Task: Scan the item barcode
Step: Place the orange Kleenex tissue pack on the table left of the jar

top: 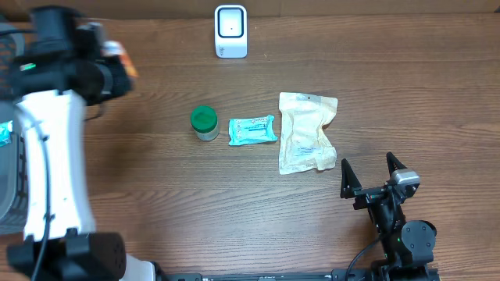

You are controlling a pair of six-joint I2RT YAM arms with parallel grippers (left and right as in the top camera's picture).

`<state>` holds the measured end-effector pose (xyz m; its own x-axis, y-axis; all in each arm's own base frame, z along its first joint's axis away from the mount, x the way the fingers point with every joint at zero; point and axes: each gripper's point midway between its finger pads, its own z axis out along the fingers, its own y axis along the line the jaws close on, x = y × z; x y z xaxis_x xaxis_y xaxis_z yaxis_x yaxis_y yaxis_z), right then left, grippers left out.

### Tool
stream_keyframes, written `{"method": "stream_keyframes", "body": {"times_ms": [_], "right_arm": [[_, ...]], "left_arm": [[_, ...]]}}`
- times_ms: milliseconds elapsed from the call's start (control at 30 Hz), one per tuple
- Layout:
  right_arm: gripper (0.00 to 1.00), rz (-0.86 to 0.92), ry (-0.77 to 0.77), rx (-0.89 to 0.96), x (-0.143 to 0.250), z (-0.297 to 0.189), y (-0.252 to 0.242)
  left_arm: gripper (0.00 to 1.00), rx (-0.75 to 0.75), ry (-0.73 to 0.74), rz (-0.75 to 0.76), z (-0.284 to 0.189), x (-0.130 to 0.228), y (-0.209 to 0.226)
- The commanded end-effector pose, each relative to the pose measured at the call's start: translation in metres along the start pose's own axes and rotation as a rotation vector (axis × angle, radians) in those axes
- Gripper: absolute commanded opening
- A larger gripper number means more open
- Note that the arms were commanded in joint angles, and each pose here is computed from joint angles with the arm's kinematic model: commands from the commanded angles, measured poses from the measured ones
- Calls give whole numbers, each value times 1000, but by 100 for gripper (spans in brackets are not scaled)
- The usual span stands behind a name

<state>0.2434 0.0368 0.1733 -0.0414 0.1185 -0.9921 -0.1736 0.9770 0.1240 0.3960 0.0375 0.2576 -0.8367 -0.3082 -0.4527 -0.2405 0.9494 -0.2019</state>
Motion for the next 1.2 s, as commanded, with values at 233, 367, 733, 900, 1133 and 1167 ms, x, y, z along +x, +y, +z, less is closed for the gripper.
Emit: {"method": "stream_keyframes", "body": {"times_ms": [233,367,733,900,1133,1167], "right_arm": [[100,4,-2,9,2,0,-2],[100,4,-2,10,2,0,-3],[100,4,-2,9,2,0,-2],[100,4,-2,9,2,0,-2],[100,4,-2,10,2,0,-3],[100,4,-2,10,2,0,-3]], "left_arm": [[4,-78,439,236,129,114,-52],[4,-135,555,189,158,144,-44],[36,-139,580,182,163,148,-43],[65,-134,556,184,147,130,-50],[69,-77,402,205,94,66,-79],[70,-70,373,206,83,55,-81]]}}
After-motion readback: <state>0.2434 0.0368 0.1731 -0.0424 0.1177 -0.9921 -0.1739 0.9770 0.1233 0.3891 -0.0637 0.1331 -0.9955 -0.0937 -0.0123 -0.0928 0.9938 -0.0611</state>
